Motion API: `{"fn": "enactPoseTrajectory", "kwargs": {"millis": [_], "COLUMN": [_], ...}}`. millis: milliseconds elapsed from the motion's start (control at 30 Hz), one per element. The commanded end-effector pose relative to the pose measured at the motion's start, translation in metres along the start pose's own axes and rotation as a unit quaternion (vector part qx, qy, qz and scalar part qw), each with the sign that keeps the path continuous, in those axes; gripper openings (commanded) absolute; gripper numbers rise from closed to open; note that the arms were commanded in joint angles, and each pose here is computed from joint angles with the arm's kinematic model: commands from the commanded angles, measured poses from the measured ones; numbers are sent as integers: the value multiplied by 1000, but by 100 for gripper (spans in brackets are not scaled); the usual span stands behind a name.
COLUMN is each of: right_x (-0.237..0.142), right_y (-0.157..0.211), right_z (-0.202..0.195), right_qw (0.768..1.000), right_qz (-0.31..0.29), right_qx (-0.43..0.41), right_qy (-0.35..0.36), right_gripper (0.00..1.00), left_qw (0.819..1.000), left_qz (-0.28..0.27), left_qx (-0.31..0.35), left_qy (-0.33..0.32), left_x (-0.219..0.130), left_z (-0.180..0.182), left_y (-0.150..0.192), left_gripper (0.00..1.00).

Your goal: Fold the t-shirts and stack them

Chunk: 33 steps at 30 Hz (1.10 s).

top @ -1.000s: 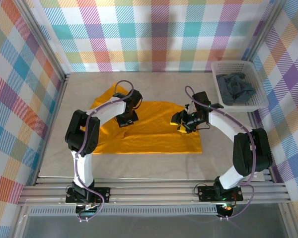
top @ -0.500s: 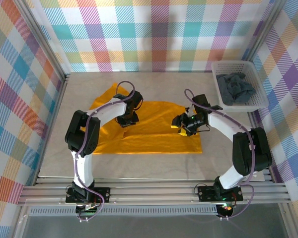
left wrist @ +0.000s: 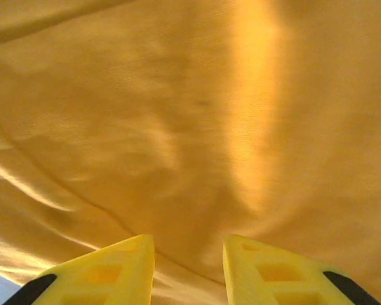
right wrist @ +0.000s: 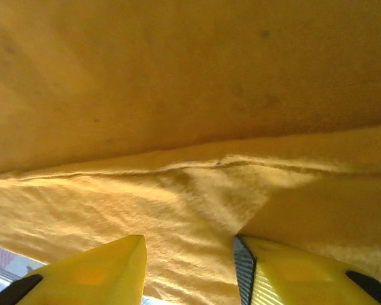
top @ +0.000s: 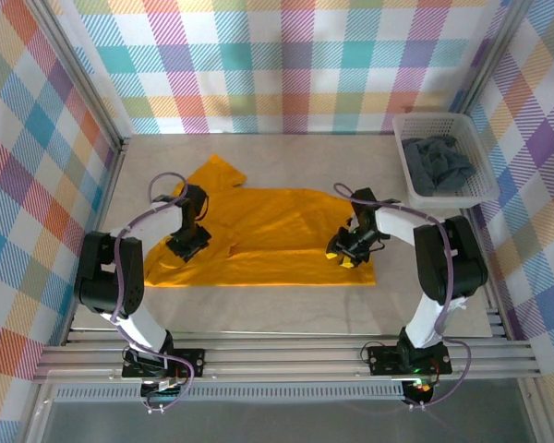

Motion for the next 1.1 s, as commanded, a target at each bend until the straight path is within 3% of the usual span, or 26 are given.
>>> {"fn": "enactPoseTrajectory", "kwargs": {"millis": [0, 333, 533, 667, 833, 1067], "right_x": [12, -6, -36, -67, -101, -97], "right_y": [19, 27, 10, -25, -102, -181], "right_z": [-13, 2, 20, 27, 23, 30], "right_qw": [999, 999, 999, 996, 985, 982], "right_qz": [38, 31, -17, -86, -172, -181], "right_qx": [-13, -19, -32, -24, -6, -50], "right_qy": [36, 19, 17, 1, -3, 1], "right_gripper": [42, 45, 46, 46, 45, 50], "left_qw": [999, 995, 997, 999, 996, 986], "left_qz": [24, 39, 22, -18, -67, -131], "left_qx": [-30, -39, -35, -44, -46, -5], "left_qy": [-15, -78, -64, -16, 43, 105], "left_x": [14, 25, 18, -22, -68, -83], "left_z": [19, 61, 61, 38, -9, -109], "left_y": [5, 12, 6, -17, -61, -150], "left_gripper": [34, 36, 39, 41, 45, 49]}}
Point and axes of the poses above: each hand's point on the last joint's axis, 136 mm out from that joint toward the fingers, its own x axis out along the fingers, its own z axis along the line the jaws close on, y = z × x, the point moved 1 cm from there along -x, back along the fingers, and after that the axes turned 1 degree about -x, right-handed, at the moved point
